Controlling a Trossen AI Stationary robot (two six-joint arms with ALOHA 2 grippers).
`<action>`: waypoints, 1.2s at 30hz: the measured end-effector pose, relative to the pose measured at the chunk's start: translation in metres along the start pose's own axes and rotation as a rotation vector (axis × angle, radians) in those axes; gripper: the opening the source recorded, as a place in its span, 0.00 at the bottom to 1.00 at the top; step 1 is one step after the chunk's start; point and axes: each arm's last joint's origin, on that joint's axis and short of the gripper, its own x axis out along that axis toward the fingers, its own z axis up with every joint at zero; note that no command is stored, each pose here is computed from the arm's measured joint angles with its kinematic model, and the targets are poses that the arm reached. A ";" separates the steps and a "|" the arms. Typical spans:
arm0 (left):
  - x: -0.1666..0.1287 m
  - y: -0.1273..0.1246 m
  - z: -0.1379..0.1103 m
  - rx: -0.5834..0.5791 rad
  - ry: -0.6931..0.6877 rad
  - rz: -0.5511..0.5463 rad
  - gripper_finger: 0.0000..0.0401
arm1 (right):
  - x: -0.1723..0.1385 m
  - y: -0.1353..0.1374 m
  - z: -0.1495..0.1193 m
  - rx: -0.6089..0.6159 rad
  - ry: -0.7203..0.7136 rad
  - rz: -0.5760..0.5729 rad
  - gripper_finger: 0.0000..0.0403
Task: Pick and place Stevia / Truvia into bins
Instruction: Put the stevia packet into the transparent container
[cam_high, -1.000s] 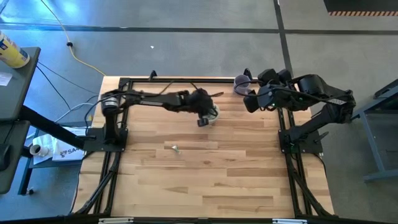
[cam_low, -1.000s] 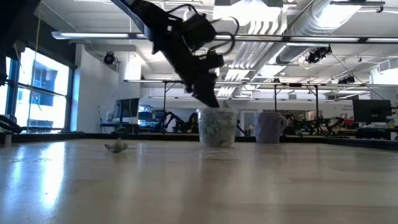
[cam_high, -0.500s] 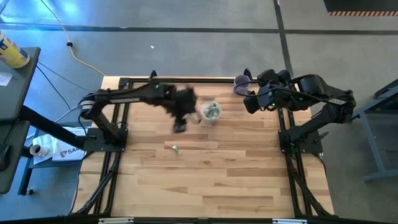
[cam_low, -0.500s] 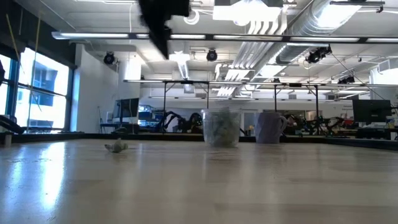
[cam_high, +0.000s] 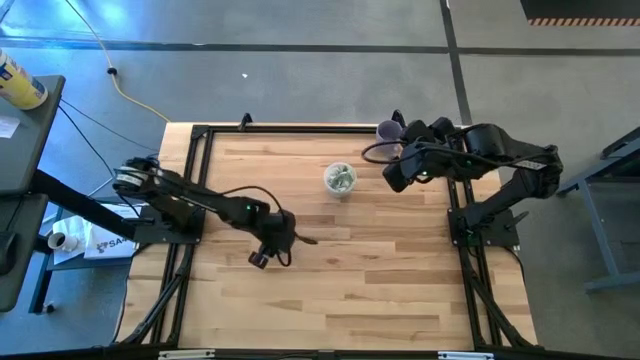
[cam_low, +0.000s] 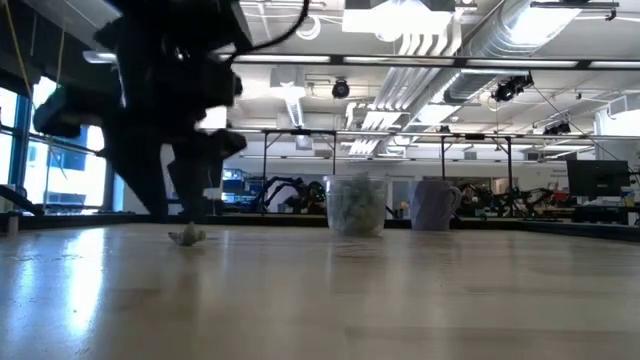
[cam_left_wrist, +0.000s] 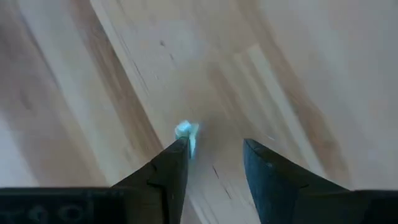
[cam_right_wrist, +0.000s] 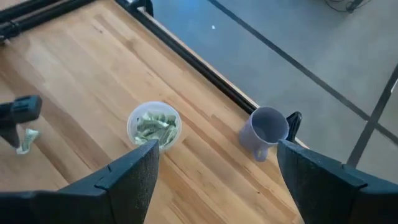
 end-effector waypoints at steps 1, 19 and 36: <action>0.006 0.000 -0.001 0.000 -0.002 0.001 0.46 | 0.001 0.001 0.000 -0.004 0.003 0.000 0.78; -0.034 0.119 0.015 -0.297 -0.079 0.266 0.06 | -0.005 -0.007 0.000 -0.036 -0.022 -0.002 0.78; -0.029 0.230 0.063 -0.355 -0.391 0.337 0.22 | -0.021 -0.029 -0.001 0.053 -0.094 -0.019 0.78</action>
